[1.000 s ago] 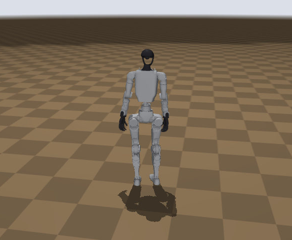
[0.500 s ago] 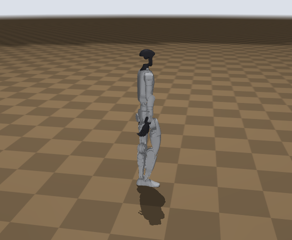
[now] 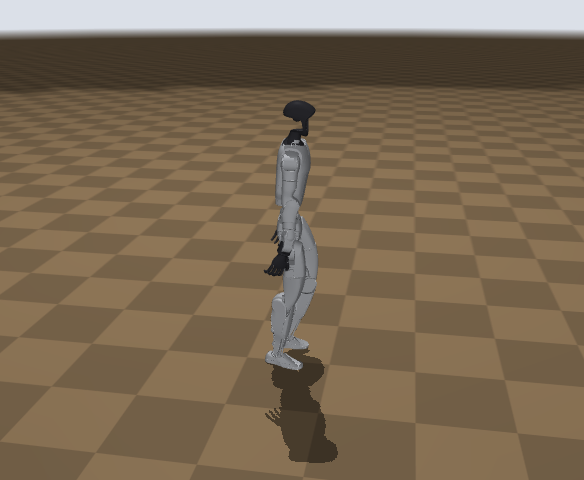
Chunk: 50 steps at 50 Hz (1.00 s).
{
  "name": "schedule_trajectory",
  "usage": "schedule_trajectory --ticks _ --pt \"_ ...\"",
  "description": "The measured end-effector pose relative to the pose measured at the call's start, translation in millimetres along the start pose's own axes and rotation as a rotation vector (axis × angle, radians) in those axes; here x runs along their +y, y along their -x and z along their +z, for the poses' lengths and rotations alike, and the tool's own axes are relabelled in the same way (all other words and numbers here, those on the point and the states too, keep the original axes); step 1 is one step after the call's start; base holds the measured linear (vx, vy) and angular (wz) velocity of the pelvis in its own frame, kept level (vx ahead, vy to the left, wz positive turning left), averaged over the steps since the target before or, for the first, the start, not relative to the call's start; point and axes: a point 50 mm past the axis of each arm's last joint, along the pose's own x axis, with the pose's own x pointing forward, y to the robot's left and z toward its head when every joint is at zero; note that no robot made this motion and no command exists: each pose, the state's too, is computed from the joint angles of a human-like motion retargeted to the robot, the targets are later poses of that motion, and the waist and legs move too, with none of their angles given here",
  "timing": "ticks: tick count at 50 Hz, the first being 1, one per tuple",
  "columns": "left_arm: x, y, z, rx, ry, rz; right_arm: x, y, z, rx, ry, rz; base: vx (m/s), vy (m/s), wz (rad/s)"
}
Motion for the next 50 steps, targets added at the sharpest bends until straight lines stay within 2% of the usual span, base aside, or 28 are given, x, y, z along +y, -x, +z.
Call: schedule_trajectory --ticks 8,15,21,28,35,46,50 --pt "-5.9 1.1 -23.7 0.135 -0.143 -0.126 -11.7 11.2 44.8 -0.179 0.095 -0.073 0.21 0.09 -0.22" --pt "-0.5 1.2 -16.3 0.113 -0.056 -0.097 -5.8 7.0 35.8 -0.169 0.113 -0.051 0.45 0.11 -0.43" --pt "22.5 4.1 14.7 0.003 0.009 0.008 7.0 -0.7 15.6 -0.105 0.042 -0.022 0.43 0.06 -0.37" --pt "62.3 20.3 69.1 -0.254 -0.018 0.156 8.5 -3.5 4.3 -0.059 0.015 -0.075 0.32 0.04 -0.28" --pt "83.6 33.8 97.9 -0.326 -0.023 0.256 16.9 -6.1 -4.3 -0.035 -0.004 -0.009 0.28 -0.02 0.0" --pt "67.9 25.4 83.0 -0.257 -0.143 0.163 33.5 -7.2 -39.9 0.153 -0.046 0.116 0.47 -0.14 0.15" --pt "43.8 12.7 50.5 -0.248 -0.072 0.159 24.7 -4.4 -40.4 0.2 -0.027 0.085 0.62 -0.15 -0.54"
